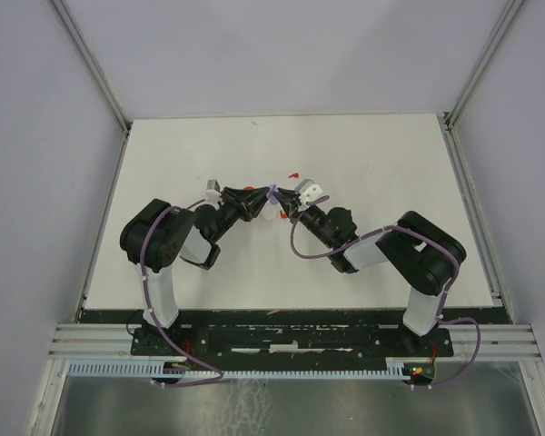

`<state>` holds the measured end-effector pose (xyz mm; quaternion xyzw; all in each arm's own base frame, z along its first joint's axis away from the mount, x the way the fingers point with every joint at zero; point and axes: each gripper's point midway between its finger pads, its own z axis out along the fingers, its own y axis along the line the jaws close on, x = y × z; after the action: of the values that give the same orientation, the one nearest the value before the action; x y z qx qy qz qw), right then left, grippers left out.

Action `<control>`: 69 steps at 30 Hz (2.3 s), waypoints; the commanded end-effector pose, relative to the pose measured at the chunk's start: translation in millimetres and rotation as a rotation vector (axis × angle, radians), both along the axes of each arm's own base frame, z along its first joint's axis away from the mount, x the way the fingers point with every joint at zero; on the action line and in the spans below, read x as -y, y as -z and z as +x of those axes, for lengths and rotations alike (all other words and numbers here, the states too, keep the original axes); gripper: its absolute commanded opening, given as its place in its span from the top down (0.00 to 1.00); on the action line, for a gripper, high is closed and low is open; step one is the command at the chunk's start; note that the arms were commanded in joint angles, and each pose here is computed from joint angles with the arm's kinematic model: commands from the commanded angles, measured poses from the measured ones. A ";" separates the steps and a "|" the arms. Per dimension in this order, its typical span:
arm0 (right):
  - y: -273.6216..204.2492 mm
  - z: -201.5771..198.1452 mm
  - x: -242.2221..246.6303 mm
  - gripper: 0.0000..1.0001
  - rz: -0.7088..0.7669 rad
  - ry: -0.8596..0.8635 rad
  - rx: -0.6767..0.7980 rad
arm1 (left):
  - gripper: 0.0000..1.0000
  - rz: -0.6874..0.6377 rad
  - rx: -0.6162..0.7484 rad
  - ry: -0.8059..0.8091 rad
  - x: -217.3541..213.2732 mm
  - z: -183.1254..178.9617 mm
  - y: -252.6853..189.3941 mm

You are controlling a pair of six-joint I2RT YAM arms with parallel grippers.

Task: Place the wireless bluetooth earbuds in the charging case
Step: Place the earbud in the charging case.

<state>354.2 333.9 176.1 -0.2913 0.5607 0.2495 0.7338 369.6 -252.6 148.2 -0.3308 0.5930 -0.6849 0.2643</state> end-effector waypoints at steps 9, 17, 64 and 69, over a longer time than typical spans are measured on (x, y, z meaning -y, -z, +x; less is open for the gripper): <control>-23.0 1.5 -7.1 0.99 0.038 -0.007 0.080 | 0.97 -0.077 0.133 0.053 8.7 -7.6 -38.6; -18.0 3.7 -4.4 0.99 0.024 0.011 0.077 | 0.97 -0.077 0.138 0.052 8.2 -8.4 -40.3; 8.6 0.0 11.2 0.96 -0.073 0.103 0.074 | 0.97 -0.106 0.121 0.047 7.2 -6.1 -43.0; 10.3 0.0 11.5 0.97 -0.095 0.110 0.089 | 0.97 -0.111 0.097 0.046 6.6 -6.6 -38.5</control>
<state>353.1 327.7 168.6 -0.3053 0.5553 0.1906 0.7497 365.1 -261.1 151.5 -0.3175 0.5965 -0.6928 0.2519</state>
